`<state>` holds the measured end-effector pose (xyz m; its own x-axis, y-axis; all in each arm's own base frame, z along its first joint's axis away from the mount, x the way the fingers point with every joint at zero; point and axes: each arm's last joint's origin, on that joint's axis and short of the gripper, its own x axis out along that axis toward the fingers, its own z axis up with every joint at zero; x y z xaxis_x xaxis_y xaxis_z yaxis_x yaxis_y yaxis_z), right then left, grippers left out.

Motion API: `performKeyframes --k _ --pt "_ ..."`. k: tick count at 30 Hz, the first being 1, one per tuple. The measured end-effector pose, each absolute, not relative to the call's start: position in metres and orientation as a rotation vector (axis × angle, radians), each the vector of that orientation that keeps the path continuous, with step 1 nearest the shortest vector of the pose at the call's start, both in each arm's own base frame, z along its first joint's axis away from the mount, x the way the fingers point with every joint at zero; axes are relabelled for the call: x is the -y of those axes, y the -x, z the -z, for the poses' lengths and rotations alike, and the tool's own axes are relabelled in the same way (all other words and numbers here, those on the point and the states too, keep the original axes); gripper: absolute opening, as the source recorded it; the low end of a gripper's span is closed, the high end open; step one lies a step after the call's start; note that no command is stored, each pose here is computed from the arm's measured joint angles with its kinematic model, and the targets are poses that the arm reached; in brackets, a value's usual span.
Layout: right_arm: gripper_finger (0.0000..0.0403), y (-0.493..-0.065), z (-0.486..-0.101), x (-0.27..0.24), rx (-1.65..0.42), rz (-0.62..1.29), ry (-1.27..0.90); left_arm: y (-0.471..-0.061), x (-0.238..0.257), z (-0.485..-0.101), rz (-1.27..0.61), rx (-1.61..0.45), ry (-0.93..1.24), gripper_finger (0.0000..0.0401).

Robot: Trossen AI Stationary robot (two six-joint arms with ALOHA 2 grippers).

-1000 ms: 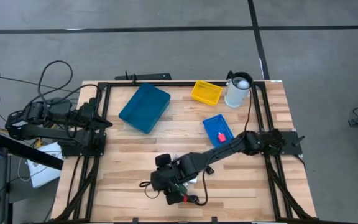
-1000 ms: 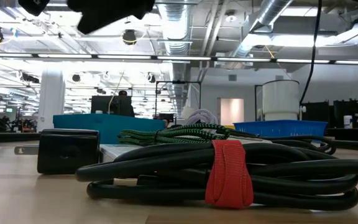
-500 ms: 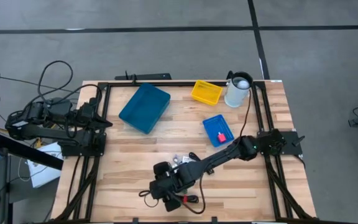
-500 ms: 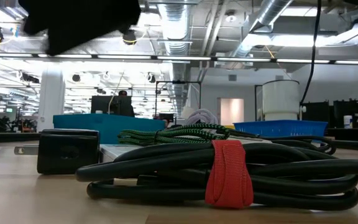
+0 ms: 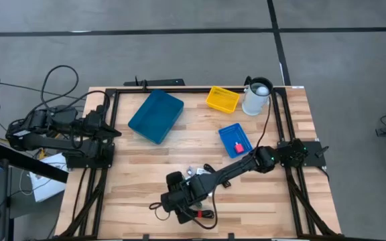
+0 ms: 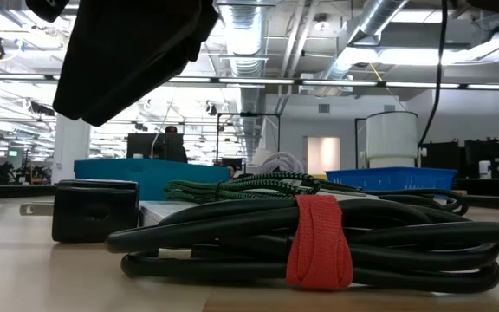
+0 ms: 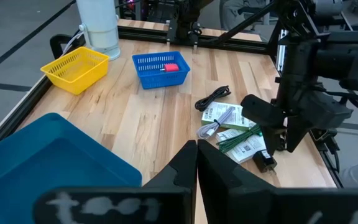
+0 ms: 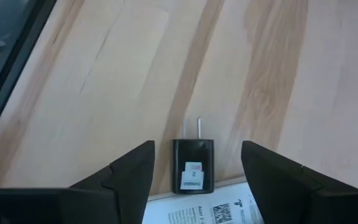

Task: Pick and place items into bin
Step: Put the black charger adapter into the blue bin

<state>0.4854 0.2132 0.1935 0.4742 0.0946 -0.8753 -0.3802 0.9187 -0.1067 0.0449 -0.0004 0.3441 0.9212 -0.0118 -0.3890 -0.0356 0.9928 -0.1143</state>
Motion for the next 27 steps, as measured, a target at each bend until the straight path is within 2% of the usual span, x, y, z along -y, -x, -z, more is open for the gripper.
performKeyframes --k 27 --pt "0.0237 -0.489 -0.189 -0.202 -1.058 -0.275 0.29 -0.045 0.0 -0.344 -0.012 -0.399 0.12 0.0"
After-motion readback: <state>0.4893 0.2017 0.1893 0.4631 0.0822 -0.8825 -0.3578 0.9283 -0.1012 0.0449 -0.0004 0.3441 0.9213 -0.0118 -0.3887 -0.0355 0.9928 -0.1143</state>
